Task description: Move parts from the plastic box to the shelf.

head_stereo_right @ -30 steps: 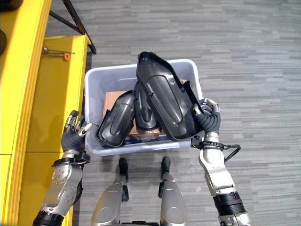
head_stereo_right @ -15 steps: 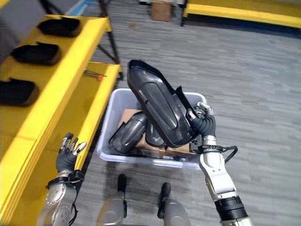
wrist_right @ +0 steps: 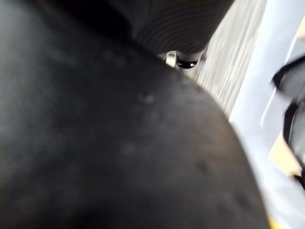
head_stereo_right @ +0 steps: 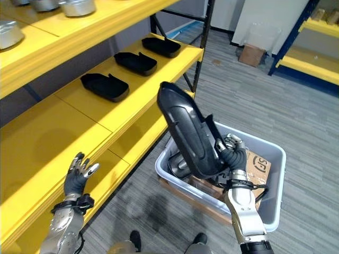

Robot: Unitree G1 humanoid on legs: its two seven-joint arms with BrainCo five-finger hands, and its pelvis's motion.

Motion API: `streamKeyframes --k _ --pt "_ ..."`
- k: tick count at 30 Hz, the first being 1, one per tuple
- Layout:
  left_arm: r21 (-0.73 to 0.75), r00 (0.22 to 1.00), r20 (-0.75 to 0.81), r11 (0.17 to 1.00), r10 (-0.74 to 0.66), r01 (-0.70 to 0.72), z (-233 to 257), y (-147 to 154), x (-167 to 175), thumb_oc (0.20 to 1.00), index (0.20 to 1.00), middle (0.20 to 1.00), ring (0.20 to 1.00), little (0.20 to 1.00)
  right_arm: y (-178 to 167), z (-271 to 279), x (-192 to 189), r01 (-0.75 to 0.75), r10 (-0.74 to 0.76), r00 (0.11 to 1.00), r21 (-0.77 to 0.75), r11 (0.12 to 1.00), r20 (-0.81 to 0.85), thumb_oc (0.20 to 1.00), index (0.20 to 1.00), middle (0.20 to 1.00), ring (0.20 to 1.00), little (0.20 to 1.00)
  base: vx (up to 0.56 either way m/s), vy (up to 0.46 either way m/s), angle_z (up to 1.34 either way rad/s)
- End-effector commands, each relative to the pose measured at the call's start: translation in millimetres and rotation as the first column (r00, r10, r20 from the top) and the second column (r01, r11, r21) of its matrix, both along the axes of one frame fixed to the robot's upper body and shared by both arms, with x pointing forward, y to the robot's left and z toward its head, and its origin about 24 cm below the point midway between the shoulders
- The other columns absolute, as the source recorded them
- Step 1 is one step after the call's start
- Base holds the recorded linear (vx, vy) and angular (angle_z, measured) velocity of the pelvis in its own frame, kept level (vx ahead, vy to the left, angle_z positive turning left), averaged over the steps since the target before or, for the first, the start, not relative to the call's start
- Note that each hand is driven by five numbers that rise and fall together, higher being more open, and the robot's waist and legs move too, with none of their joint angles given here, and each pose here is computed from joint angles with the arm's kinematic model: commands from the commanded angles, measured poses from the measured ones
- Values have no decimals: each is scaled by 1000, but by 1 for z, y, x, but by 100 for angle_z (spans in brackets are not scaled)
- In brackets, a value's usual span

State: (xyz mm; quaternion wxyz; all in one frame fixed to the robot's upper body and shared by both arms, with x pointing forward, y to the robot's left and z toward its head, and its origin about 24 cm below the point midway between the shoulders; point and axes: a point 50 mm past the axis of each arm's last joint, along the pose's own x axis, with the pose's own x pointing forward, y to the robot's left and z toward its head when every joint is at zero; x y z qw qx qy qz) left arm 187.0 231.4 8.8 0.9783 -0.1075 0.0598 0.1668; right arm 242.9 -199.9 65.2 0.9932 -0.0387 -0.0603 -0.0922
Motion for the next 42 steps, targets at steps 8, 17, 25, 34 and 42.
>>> streamKeyframes --k 8,17,25,34,42 --pt "34 992 124 999 17 -22 23 1 6 1000 1000 1000 1000 1000 12 46 19 -75 78 974 -23 997 210 200 200 200 200 200 6 91 25" --pt "95 986 166 995 -15 -1 36 5 19 1000 1000 1000 1000 1000 11 41 18 -42 41 980 2 999 196 200 200 200 200 200 19 197 65" --pt "135 984 168 990 -59 37 39 5 21 1000 1000 1000 1000 1000 9 38 14 -55 48 980 29 998 191 200 200 200 200 200 87 -3 40" --pt "73 990 138 997 -23 13 28 1 12 1000 1000 1000 1000 1000 3 32 5 -54 42 985 73 996 165 200 200 200 200 200 116 -130 34" --pt "64 991 127 998 -29 21 26 -1 9 1000 1000 1000 1000 1000 4 35 6 -82 67 981 78 994 180 200 200 200 200 200 57 -132 16"
